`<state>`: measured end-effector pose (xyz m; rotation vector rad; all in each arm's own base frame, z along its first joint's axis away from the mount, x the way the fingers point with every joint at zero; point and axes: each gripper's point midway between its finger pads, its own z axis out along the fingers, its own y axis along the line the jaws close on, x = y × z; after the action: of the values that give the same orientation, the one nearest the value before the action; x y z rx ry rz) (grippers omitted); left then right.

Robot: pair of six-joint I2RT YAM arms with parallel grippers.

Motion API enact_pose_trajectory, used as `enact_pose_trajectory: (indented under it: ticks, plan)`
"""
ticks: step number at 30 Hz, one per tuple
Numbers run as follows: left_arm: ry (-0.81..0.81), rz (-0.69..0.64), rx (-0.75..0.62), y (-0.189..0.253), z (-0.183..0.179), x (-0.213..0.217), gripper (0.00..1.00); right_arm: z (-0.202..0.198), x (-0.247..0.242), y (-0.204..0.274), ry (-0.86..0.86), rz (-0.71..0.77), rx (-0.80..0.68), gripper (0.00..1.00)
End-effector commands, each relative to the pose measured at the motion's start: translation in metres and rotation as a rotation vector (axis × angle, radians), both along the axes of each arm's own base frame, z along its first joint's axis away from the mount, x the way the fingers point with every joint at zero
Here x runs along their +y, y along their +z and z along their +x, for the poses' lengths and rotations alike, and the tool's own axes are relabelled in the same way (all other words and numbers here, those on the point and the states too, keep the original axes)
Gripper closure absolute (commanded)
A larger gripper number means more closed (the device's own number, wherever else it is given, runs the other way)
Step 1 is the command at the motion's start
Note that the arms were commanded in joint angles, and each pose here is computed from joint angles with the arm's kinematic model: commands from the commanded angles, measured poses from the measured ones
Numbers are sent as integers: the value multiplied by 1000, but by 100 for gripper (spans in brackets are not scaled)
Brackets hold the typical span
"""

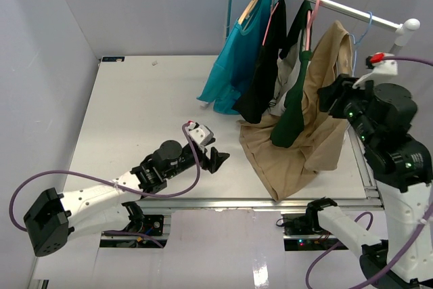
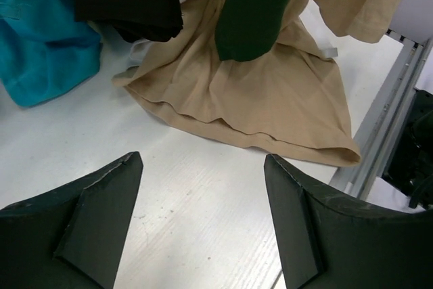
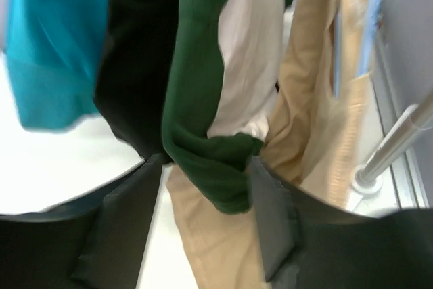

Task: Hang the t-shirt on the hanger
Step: Reset both arms

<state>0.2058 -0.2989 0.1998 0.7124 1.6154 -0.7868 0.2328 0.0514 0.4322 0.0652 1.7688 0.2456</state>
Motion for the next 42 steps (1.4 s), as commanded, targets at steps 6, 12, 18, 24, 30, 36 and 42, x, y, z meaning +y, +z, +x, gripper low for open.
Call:
enact_pose_trajectory:
  ticks: [6,12,18,24,30,36,42]
  plan:
    - [104,-91,-102,31,2,29,3,16,43,0,219,0,-16,29]
    - [193,-131,-118,40,8,47,2,36,92,-13,217,-59,38,13]
    - [205,-196,-141,57,1,58,2,-12,165,-76,278,-165,104,10]
    - [120,-272,-107,73,-23,55,2,-45,169,-140,324,-98,120,10]
    - [71,-261,-50,63,-37,56,2,-56,150,-187,271,-115,108,10]
    - [96,-301,-94,61,-39,69,2,-59,135,-196,251,-67,98,10]
    - [83,-285,-98,55,-41,67,2,-60,115,-219,220,-47,84,10]
